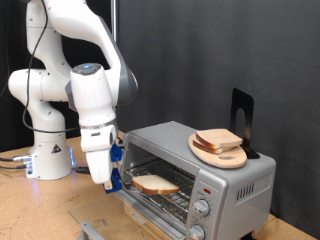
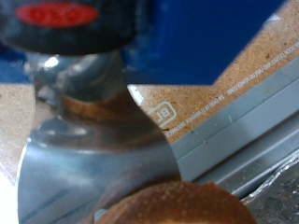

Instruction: Make a piece of toast with the oven

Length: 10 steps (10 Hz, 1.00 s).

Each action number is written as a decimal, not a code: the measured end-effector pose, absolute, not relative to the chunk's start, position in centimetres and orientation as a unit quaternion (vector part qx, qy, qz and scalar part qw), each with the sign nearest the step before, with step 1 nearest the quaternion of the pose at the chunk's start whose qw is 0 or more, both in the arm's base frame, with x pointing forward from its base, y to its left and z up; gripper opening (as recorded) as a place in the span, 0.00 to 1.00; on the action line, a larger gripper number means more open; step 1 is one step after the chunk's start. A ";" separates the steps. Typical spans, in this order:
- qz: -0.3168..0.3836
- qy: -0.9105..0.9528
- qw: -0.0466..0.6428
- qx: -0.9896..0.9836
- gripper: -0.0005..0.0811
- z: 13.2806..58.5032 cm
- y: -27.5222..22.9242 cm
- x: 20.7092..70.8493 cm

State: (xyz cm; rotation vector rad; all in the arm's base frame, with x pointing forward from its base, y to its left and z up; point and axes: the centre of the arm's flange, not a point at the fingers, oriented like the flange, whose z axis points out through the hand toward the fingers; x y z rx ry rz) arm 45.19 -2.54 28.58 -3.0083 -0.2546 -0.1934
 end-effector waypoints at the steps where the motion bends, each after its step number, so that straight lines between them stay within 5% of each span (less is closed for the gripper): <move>1: -0.063 -0.087 0.057 -0.993 0.61 28.6 -2.5 45.2; 10: -0.042 -0.094 0.036 -0.994 0.61 27.7 -5.2 44.1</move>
